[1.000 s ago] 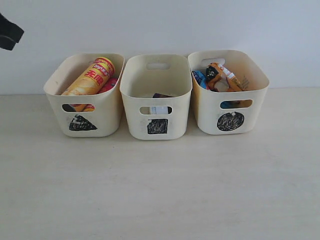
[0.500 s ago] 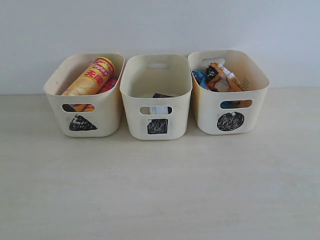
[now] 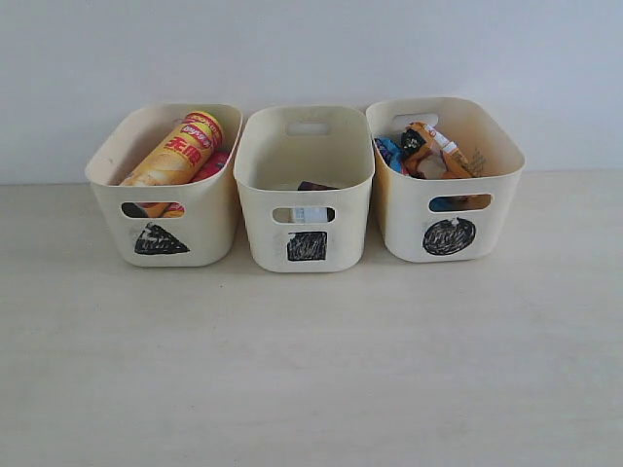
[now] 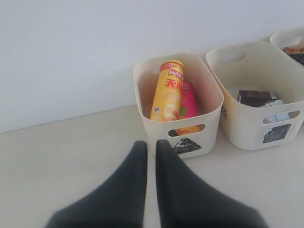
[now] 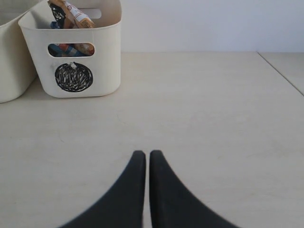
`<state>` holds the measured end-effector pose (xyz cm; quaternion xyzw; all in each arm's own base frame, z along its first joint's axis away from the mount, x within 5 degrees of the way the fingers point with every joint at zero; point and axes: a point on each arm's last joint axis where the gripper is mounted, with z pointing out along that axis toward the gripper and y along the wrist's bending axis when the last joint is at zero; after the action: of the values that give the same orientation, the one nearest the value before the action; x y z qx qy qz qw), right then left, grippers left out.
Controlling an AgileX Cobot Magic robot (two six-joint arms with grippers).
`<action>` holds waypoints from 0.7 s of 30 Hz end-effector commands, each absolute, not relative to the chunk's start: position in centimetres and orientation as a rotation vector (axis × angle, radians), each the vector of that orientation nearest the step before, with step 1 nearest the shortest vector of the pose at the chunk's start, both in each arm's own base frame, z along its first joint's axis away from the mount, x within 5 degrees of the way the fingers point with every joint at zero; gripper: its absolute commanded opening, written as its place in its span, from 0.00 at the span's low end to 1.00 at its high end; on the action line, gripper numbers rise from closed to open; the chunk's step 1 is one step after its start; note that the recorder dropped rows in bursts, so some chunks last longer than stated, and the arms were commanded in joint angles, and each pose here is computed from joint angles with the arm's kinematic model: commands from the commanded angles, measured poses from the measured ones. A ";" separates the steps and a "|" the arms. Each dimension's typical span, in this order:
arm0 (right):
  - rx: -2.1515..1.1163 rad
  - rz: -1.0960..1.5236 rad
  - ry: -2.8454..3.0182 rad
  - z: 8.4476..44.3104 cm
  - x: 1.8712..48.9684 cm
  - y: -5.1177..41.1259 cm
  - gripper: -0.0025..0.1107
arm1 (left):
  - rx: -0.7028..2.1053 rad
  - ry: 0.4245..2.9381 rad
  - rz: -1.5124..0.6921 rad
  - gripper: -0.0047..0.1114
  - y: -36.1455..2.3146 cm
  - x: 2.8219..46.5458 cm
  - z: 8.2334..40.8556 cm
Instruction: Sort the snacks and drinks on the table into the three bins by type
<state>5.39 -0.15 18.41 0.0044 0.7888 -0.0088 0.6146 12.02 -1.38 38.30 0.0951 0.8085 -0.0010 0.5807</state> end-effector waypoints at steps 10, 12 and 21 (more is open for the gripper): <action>0.011 -0.022 1.806 18.4 5.4 -0.2 0.02 | 0.185 1.695 -0.015 0.07 -0.7 5.7 35.5; 0.011 -0.022 1.806 18.4 5.4 -0.2 0.02 | 0.181 1.665 -0.014 0.07 -0.7 5.8 35.0; 0.011 -0.022 1.806 18.4 5.4 -0.2 0.02 | 0.229 1.606 0.051 0.07 -0.8 7.3 31.4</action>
<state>5.39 -0.15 18.43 0.0044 0.7882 -0.0088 0.6154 7.06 -0.81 32.25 0.0917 0.7250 0.0098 0.6825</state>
